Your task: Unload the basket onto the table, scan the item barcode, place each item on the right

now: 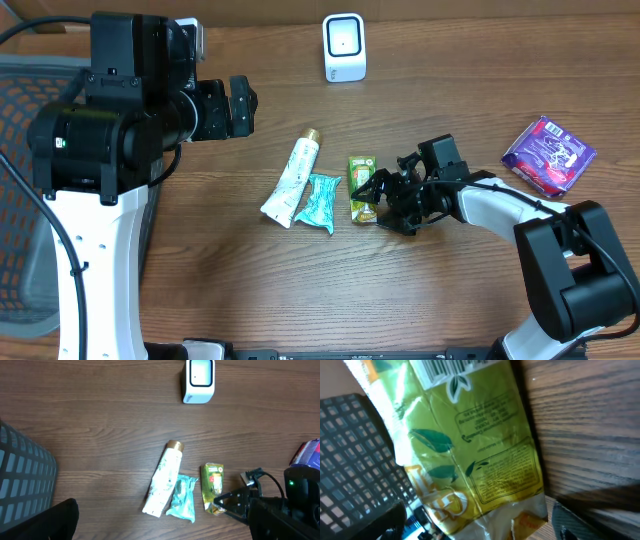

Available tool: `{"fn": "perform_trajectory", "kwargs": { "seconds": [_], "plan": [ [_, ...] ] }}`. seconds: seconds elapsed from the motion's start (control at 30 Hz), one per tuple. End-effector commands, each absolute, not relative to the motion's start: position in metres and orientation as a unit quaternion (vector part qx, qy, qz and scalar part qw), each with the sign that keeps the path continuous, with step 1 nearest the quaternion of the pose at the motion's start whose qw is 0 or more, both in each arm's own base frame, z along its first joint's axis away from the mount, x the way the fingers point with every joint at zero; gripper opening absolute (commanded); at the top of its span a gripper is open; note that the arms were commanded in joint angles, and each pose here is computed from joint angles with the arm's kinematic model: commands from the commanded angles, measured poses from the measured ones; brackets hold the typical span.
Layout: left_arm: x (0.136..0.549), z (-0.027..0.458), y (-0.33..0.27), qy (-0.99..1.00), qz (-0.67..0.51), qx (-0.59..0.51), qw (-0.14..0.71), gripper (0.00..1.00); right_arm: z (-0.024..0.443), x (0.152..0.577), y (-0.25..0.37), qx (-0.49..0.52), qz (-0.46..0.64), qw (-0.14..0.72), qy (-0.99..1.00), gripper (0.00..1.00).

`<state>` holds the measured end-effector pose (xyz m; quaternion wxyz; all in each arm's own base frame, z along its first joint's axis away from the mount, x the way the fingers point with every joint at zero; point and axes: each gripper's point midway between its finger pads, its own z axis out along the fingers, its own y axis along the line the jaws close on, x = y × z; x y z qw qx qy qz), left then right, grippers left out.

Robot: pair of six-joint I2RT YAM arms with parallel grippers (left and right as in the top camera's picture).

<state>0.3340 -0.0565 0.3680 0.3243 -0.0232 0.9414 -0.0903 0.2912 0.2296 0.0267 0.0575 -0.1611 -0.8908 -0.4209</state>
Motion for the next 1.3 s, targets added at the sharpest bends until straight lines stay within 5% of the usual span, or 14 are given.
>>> {"fn": "perform_trajectory", "kwargs": {
  "seconds": [0.0,0.2,0.53,0.93,1.13,1.27],
  "plan": [
    [0.336,0.369,-0.055,0.941,-0.086,-0.016,0.328,1.00,0.010,0.293,0.219,-0.200,-0.380,0.050,-0.902,0.81],
    [0.336,0.369,-0.055,0.941,-0.086,-0.016,0.328,1.00,0.008,0.295,0.217,-0.208,-0.371,0.045,-0.904,0.73],
    [0.336,0.369,-0.055,0.941,-0.086,-0.016,0.328,0.99,0.011,0.314,0.217,-0.202,-0.377,-0.002,-0.904,0.76],
    [0.336,0.369,-0.056,0.941,-0.086,-0.015,0.328,0.99,0.012,0.313,0.220,-0.198,-0.379,0.000,-0.904,0.19],
    [0.336,0.369,-0.056,0.941,-0.086,-0.015,0.328,1.00,0.021,0.316,0.227,-0.178,-0.398,-0.001,-0.900,0.04],
    [0.336,0.369,-0.056,0.941,-0.086,-0.015,0.328,1.00,0.041,0.324,0.230,-0.127,-0.404,-0.029,-0.905,0.04]
  ]
}}
